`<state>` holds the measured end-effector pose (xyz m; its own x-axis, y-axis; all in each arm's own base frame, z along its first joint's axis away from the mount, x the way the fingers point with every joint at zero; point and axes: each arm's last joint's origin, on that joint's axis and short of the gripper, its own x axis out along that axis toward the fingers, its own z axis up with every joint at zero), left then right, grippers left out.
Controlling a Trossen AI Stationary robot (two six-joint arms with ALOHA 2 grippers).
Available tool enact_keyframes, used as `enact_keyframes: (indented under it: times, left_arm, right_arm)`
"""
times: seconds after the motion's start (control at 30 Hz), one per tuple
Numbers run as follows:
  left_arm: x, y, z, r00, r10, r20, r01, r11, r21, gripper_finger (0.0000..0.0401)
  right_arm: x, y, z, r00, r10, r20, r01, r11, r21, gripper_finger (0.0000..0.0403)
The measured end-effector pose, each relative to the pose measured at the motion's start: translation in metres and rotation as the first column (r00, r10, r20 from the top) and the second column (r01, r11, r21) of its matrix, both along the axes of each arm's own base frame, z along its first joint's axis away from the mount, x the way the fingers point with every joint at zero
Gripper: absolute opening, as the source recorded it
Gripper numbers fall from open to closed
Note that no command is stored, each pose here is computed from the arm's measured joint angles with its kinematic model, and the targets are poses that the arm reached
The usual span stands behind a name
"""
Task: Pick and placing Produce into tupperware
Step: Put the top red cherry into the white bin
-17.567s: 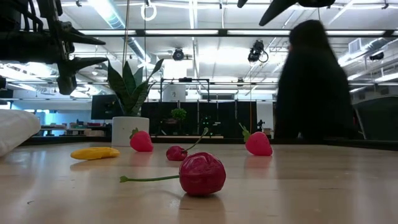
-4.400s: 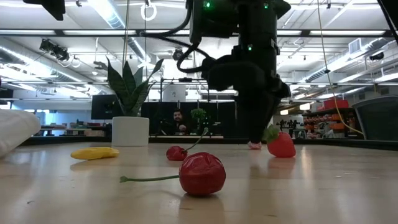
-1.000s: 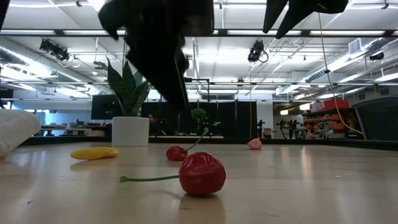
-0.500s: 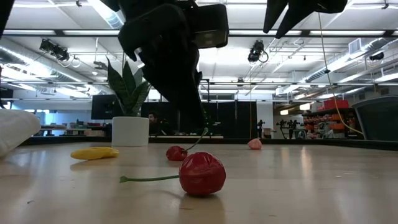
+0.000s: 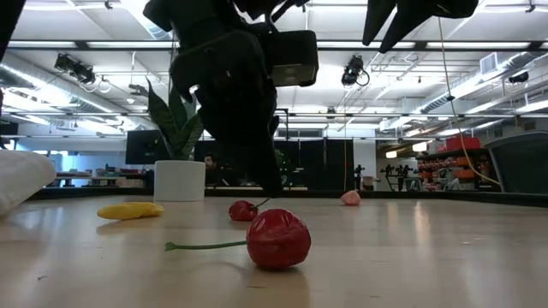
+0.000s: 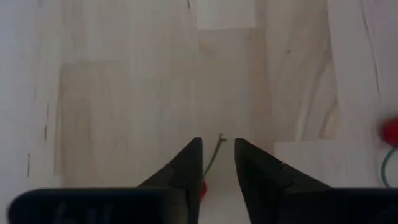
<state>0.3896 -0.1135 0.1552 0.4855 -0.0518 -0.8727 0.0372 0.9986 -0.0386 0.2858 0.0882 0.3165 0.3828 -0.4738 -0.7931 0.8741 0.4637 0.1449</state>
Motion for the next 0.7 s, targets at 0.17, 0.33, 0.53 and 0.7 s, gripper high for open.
enact_keyframes:
  times: [0.17,0.33,0.53,0.7]
  left_arm:
    - [0.000,0.001,0.001,0.999,0.045,0.000,-0.045,0.999,-0.021,0.0021]
    - [0.008,-0.013,0.021,0.997,0.038,0.072,-0.034,0.998,-0.059,0.0007]
    - [0.029,-0.042,0.083,0.957,-0.017,0.290,0.054,0.992,-0.117,0.0004]
    - [0.043,-0.053,0.145,0.849,-0.065,0.525,0.109,0.993,-0.054,0.0003]
  right_arm:
    - [0.000,0.000,0.000,1.000,0.000,0.000,0.000,1.000,-0.002,0.0141]
    - [-0.006,-0.005,0.004,0.999,0.014,-0.031,-0.016,0.997,-0.082,0.0133]
    - [-0.036,-0.032,0.023,0.991,-0.047,-0.123,0.024,0.983,-0.180,0.0130]
    - [-0.067,-0.059,0.047,0.989,-0.095,-0.114,0.070,0.976,-0.205,0.0130]
